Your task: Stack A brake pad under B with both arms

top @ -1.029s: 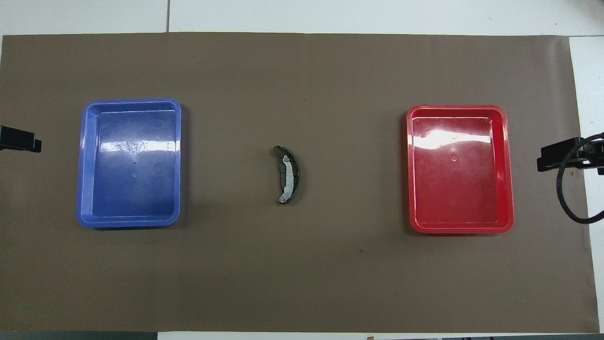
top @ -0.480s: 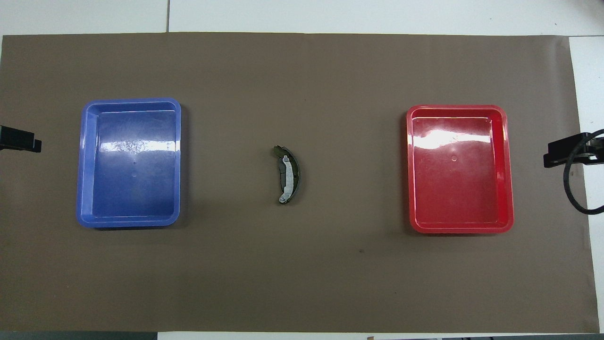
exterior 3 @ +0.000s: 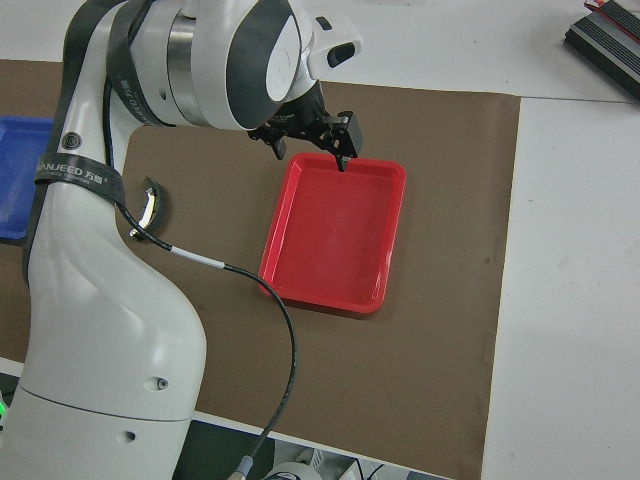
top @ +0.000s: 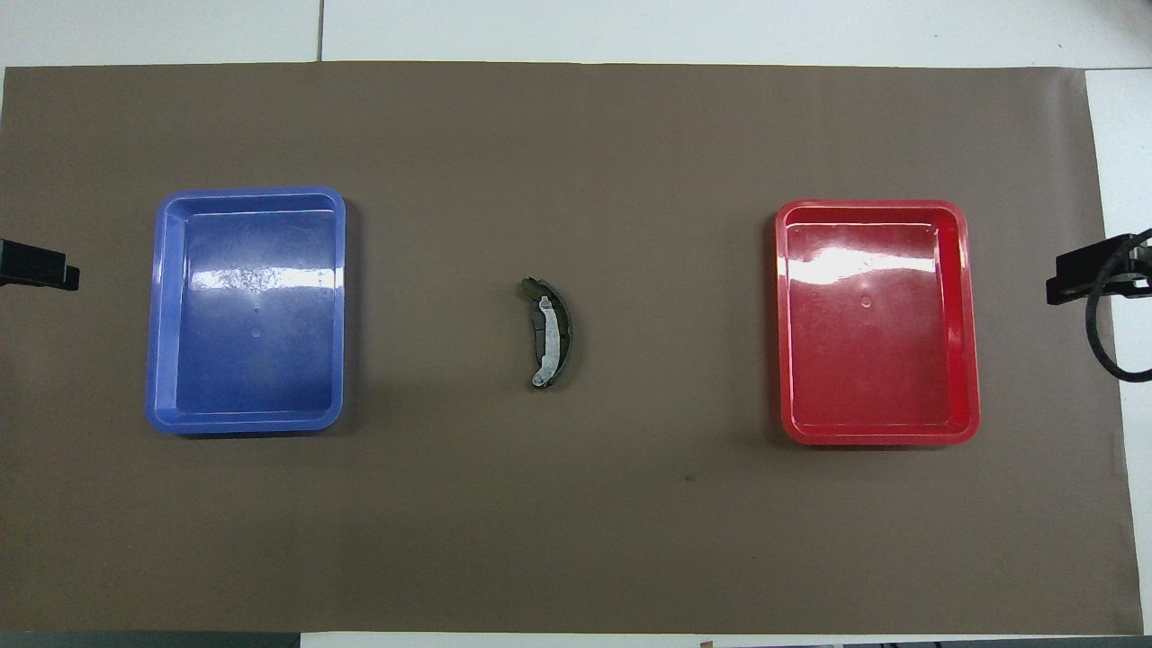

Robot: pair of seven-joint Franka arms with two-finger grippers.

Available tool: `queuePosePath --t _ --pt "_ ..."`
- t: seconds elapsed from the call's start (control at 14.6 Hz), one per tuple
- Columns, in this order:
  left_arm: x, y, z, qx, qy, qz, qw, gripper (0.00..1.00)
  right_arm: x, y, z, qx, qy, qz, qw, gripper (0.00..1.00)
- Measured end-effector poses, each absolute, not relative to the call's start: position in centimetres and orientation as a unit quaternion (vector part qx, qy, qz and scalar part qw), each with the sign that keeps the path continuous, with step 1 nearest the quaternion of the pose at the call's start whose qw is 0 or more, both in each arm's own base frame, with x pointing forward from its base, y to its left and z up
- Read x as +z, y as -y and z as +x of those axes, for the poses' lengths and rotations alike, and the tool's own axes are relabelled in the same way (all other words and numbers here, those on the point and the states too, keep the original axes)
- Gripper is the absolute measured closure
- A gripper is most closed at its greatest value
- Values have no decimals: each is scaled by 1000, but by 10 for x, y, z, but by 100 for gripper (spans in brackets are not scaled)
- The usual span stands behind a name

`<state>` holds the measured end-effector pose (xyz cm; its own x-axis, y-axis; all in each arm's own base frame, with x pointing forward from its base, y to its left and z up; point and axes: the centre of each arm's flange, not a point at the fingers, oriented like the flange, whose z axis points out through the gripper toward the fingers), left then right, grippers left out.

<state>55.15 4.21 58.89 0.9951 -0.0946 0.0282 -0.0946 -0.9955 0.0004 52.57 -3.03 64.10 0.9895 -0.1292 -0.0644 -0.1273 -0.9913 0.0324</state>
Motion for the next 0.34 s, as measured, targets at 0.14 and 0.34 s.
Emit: queuePosePath --t 0.14,0.34 --pt "589 -42 551 14 47 999 1 0 641 28 526 -33 62 997 14 0" --pt "589 -42 551 14 47 999 1 0 642 27 527 -29 61 998 14 0"
